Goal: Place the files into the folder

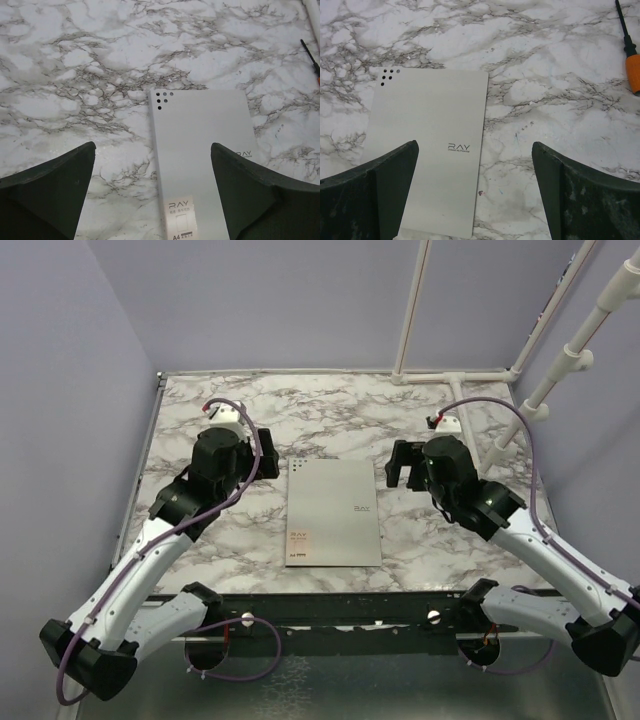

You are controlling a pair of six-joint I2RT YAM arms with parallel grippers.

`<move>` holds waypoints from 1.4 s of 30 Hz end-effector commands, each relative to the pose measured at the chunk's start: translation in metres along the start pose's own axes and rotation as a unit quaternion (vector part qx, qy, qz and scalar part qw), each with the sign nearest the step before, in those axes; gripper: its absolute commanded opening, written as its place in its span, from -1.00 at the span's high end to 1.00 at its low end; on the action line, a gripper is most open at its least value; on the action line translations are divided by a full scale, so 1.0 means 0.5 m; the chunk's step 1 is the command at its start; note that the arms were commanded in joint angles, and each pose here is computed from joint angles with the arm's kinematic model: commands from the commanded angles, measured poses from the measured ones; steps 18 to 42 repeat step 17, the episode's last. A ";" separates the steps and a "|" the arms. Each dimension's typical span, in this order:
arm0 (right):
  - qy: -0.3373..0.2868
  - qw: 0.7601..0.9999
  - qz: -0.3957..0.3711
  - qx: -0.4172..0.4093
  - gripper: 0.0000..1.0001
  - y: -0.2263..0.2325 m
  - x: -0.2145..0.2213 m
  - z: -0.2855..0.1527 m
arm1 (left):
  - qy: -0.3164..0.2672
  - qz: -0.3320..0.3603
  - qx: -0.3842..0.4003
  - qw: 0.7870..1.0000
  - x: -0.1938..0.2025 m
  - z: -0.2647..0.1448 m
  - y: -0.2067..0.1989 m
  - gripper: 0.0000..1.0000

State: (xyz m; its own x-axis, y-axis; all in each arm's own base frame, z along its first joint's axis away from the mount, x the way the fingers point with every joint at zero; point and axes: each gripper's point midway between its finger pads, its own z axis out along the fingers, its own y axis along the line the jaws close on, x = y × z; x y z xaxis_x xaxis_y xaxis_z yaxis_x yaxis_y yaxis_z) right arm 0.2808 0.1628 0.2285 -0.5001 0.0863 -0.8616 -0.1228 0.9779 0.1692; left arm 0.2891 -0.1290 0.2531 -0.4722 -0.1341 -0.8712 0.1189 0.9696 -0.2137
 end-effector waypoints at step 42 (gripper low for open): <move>-0.089 0.994 0.016 -0.056 -1.00 -0.017 -0.040 -0.094 | -0.110 -0.036 0.124 0.986 -0.100 -0.113 -0.069 -0.98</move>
